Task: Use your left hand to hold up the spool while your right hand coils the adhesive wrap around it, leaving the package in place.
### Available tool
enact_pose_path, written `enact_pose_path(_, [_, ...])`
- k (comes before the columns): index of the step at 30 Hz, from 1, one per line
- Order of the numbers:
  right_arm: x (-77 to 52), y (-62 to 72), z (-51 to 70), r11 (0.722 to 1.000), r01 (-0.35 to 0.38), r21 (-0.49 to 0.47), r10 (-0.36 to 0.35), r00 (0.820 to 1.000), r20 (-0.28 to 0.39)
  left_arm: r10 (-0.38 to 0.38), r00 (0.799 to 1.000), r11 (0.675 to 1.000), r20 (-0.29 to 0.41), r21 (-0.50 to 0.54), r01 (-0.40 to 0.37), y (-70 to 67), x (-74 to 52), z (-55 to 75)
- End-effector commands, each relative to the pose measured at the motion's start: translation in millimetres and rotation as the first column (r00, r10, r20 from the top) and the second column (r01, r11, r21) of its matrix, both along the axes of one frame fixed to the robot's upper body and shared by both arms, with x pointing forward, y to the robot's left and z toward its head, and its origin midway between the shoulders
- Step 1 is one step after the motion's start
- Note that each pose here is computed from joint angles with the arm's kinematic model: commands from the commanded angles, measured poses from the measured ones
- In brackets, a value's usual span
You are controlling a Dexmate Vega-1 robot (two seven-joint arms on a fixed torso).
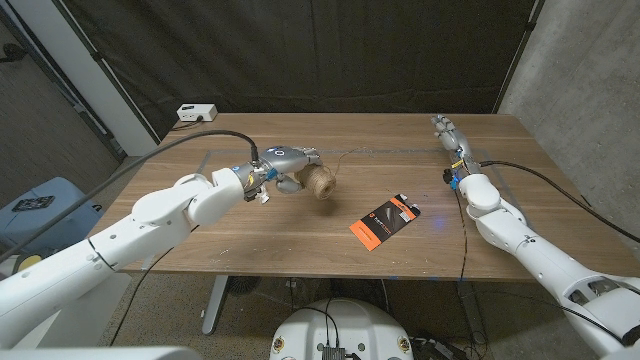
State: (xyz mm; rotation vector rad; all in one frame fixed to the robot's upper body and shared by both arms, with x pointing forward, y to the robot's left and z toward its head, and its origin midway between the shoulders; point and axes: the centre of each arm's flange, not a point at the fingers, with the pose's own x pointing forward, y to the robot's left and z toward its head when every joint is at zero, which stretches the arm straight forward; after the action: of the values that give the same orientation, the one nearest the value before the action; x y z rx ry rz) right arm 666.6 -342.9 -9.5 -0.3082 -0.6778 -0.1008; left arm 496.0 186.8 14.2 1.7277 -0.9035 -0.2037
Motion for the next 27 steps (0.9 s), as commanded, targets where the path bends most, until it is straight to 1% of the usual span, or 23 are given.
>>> enact_pose_path(1, [4.6, 2.3, 11.4, 0.998, -0.050, -0.048, 0.049, 0.998, -0.025, -0.023, 1.000, 0.999, 0.021, -0.032, 0.024, -22.1, 14.0, 23.5])
enact_pose_path(8, [7.3, 2.1, 19.0, 0.994, -0.075, -0.076, 0.073, 0.997, -0.026, -0.026, 0.999, 0.999, 0.031, -0.044, 0.028, -33.4, 20.4, 34.7])
enact_pose_path(16, [12.3, -0.9, 23.9, 0.991, -0.091, -0.100, 0.087, 0.995, -0.040, -0.024, 0.999, 0.998, 0.039, -0.059, 0.026, -43.7, 26.8, 43.5])
enact_pose_path(27, [15.0, 4.0, 29.7, 0.986, -0.114, -0.121, 0.110, 0.993, -0.036, -0.026, 0.999, 0.996, 0.045, -0.081, 0.030, -51.6, 36.8, 51.4])
